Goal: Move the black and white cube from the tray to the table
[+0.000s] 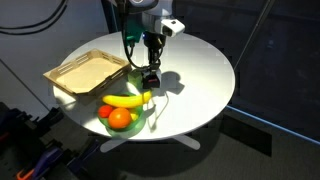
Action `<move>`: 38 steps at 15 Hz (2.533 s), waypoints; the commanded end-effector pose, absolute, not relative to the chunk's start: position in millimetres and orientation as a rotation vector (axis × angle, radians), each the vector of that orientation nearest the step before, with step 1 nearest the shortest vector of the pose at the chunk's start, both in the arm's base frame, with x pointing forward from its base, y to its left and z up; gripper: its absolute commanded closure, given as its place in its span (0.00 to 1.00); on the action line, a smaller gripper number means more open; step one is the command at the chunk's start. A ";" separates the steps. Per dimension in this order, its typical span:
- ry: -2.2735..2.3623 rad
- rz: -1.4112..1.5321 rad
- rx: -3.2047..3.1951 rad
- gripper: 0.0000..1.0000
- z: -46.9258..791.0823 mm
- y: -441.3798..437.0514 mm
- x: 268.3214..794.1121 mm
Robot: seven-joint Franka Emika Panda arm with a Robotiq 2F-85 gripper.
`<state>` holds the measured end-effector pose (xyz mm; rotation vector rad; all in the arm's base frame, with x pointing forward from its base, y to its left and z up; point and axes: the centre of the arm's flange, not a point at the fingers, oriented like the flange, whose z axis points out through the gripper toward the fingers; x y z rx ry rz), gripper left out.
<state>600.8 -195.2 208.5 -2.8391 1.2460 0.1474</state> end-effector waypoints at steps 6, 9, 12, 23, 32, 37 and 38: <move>1.193 0.197 -2.842 0.37 196.2 -189.6 611.3; 1.125 0.193 -2.863 0.14 200.3 -173.2 612.4; 1.053 0.186 -2.886 0.00 206.5 -156.2 614.5; 0.704 0.163 -3.013 0.00 243.2 -89.5 614.4; 0.292 0.269 -3.098 0.00 271.3 -25.1 596.9; 0.180 0.302 -3.111 0.00 285.0 0.7 585.0; 0.171 0.311 -3.107 0.00 289.0 5.3 581.4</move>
